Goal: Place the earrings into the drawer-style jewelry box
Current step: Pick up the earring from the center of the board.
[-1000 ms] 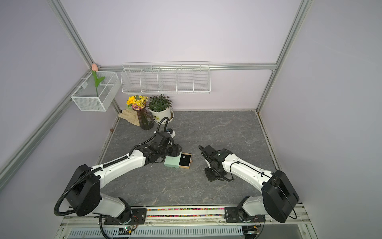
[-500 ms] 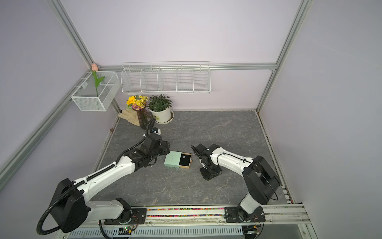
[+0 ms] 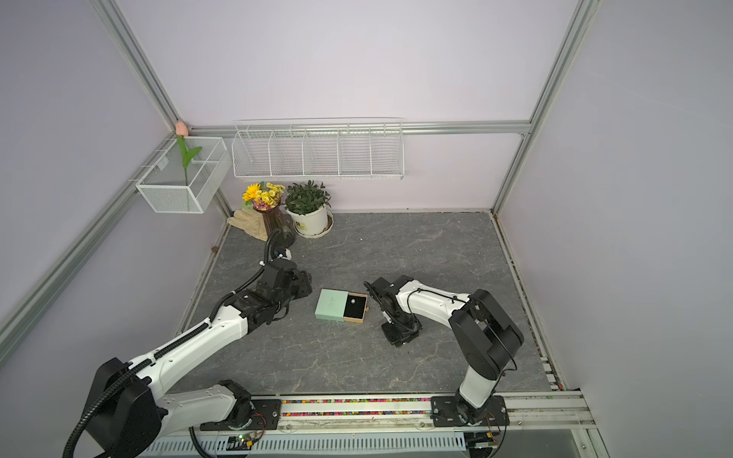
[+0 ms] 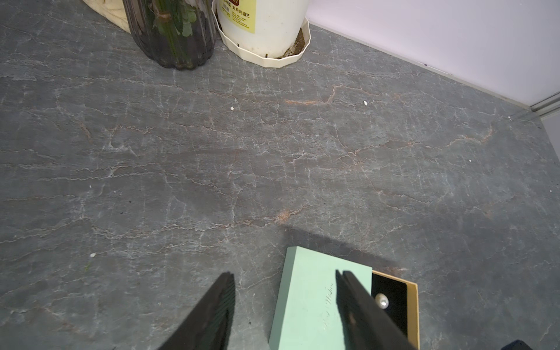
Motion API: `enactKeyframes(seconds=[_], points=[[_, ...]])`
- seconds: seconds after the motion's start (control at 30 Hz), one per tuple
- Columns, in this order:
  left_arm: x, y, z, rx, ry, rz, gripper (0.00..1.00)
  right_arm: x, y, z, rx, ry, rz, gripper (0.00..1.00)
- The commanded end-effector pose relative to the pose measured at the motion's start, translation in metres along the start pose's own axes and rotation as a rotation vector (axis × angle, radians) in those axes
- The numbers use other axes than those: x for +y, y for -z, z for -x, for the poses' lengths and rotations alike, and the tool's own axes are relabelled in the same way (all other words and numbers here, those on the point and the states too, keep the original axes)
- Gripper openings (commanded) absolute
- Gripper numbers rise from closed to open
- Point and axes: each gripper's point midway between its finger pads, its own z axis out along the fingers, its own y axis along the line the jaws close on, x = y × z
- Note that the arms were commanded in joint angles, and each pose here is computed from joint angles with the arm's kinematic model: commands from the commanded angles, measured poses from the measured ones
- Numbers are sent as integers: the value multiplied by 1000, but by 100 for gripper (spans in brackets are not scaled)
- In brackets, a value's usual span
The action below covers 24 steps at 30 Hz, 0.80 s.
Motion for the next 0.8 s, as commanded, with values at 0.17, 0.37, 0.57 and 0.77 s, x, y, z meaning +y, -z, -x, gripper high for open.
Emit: enactKeyframes(seconds=[0.17,0.37,0.57,0.77], points=[[1,1,5,-12,9,11,58,-1,-7,-1,31,13,-16,34],[1,1,4,-8,10,7,57,0,-14,1,38,8,-13,33],[1,2,4,-10,11,8,57,-4,-18,-1,50,11,-34,31],[1,3,5,-11,15,6,57,-2,-18,8,13,10,-23,26]])
